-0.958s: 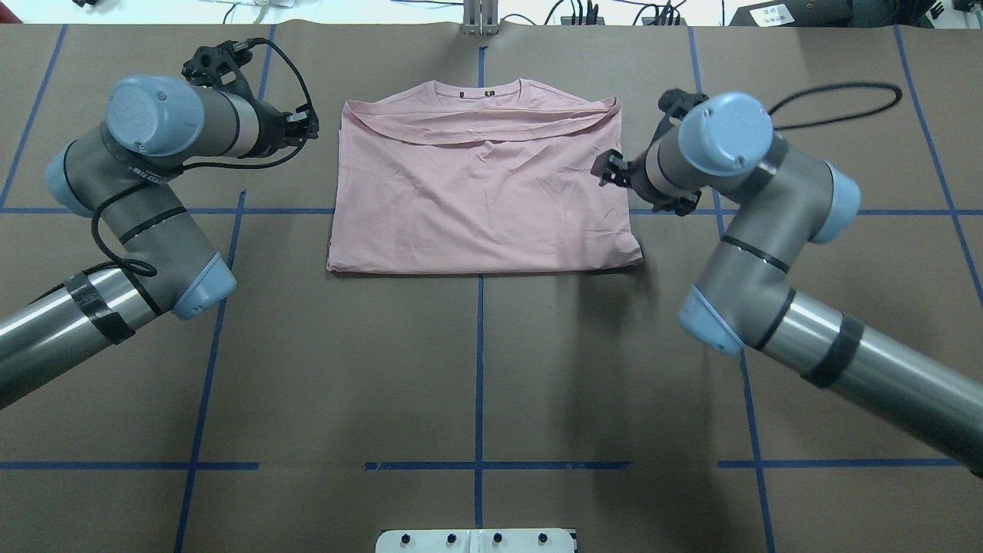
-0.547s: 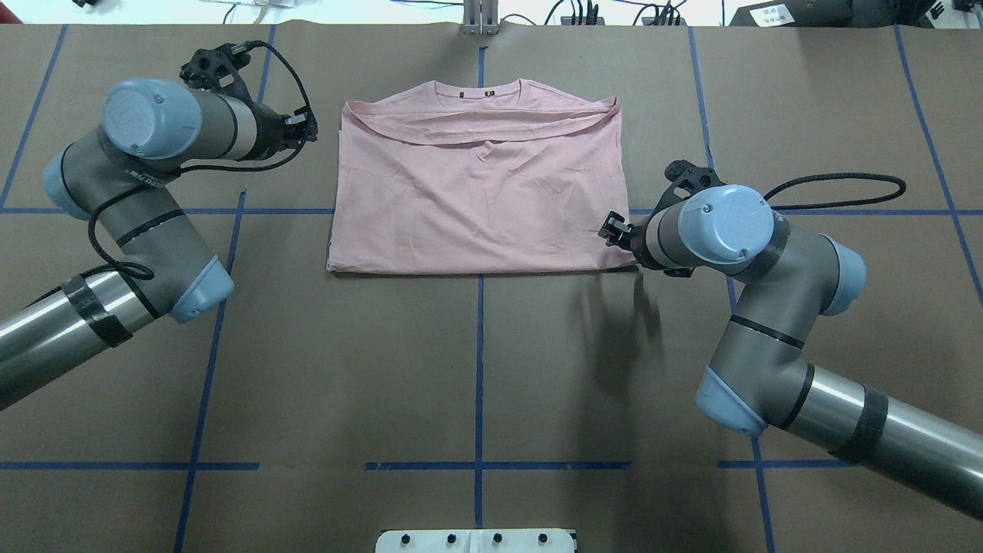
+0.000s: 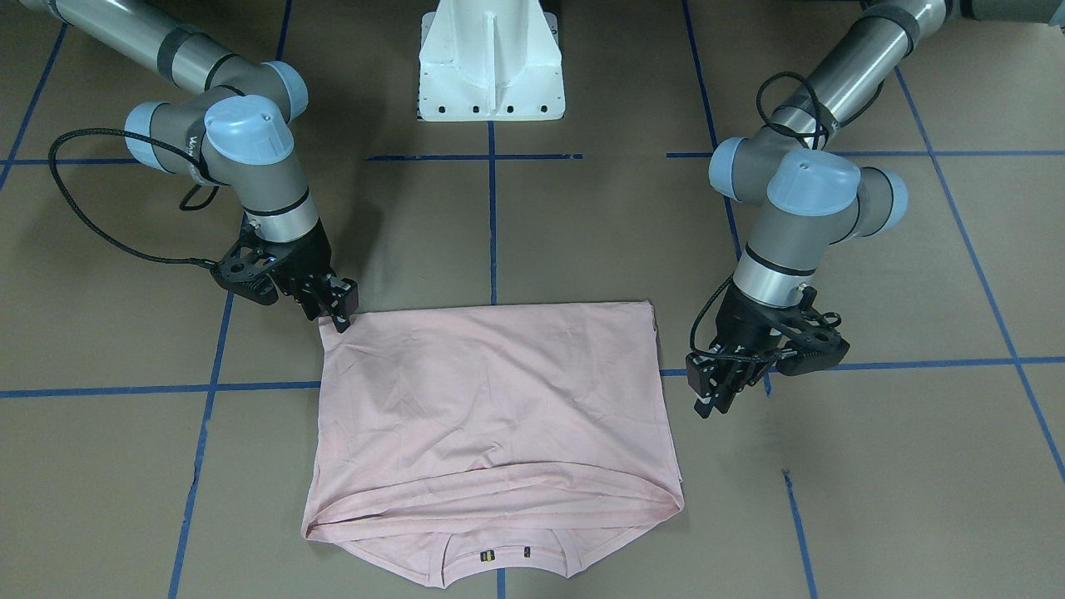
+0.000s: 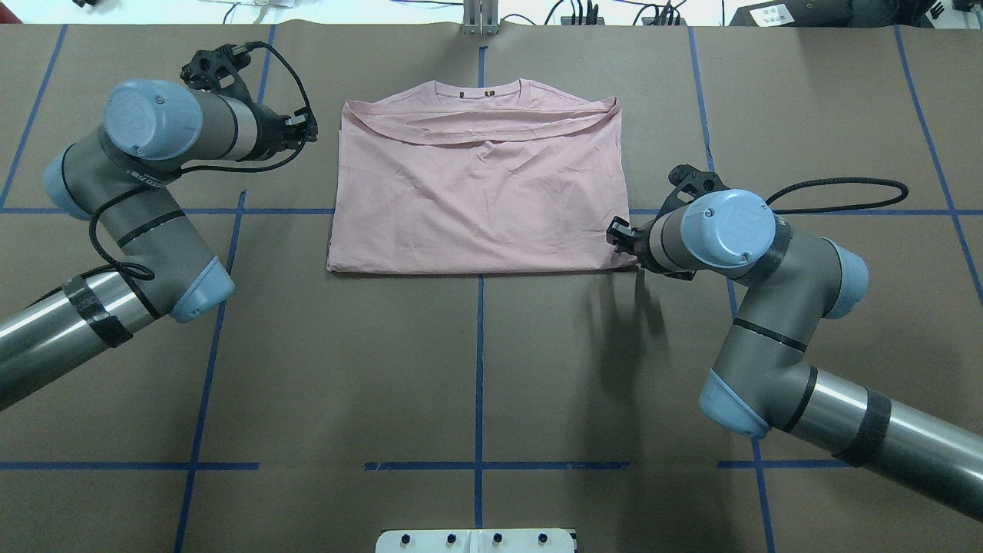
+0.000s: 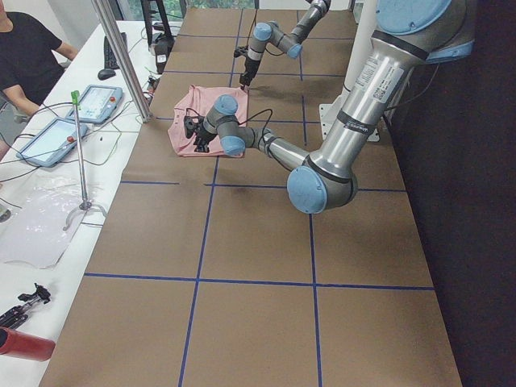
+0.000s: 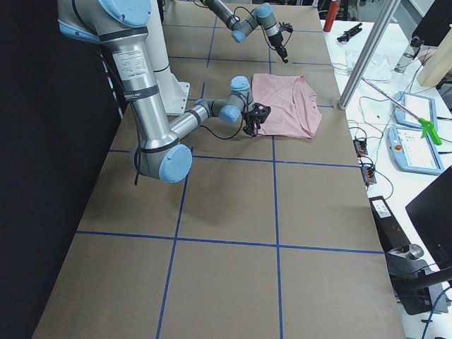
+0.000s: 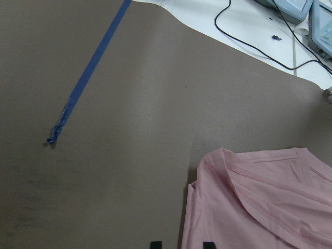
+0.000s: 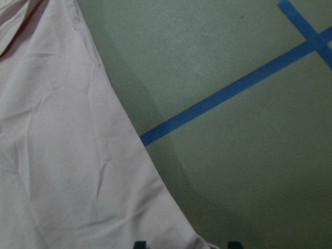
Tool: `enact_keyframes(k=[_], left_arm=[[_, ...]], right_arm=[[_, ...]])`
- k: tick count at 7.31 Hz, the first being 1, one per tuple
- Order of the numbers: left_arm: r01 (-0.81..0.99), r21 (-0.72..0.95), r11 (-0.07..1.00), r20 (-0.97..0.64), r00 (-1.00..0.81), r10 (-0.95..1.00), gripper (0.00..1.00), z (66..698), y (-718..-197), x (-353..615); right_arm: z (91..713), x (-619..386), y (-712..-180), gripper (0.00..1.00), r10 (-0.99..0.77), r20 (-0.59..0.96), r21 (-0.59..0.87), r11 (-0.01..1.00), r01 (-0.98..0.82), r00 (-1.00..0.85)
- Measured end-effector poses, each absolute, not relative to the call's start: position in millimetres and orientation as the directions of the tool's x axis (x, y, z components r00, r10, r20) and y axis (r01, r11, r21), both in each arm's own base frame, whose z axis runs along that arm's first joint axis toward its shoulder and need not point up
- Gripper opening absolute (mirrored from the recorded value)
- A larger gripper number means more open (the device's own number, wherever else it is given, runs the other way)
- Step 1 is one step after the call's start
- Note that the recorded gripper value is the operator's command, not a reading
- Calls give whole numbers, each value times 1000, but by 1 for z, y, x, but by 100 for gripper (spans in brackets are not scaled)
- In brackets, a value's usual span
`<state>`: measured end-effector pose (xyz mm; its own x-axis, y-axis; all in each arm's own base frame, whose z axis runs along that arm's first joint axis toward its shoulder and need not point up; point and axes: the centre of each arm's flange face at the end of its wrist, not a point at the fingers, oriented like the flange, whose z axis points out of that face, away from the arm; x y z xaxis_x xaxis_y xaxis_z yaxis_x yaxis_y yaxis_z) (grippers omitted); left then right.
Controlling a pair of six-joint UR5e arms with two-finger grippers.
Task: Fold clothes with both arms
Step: 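Drag the shirt toward the robot with the right gripper while the left arm lowers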
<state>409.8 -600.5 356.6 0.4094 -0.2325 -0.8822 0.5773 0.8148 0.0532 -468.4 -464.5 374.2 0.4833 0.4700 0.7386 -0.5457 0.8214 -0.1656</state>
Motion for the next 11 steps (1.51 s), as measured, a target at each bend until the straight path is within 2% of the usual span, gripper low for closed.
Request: enact_keyframes(k=[3,5,7,8,9,10,11], left_arm=[[578,53,814,-880,412,-235,38,357,-601,410],[581,45,812,-882,405,-241,38,353,-601,410],[587,25,809,-895,374,-244,38,340,-596,408],[582,-1,813,-906,343,-247,44,328,-588,405],[548,-44,835,-918,308,-251,55,316,-577,404],[486,-96,869,-929,270,-253,71,302,-563,403],[433,-144,890,-936,233,-265,100,288,-548,403]], right_arm=[[379,-463,-461,0,472,736,-167,821,-545,486],[371,-438,-429,0,451,759,-180,838,-515,470],[343,-410,-343,0,459,780,-280,864,-420,425],[334,-405,-290,0,466,775,-333,875,-351,428],[332,-397,-231,0,454,760,-370,890,-265,464],[333,-396,-173,26,433,741,-396,899,-186,513],[333,-399,-127,99,405,731,-406,905,-127,549]])
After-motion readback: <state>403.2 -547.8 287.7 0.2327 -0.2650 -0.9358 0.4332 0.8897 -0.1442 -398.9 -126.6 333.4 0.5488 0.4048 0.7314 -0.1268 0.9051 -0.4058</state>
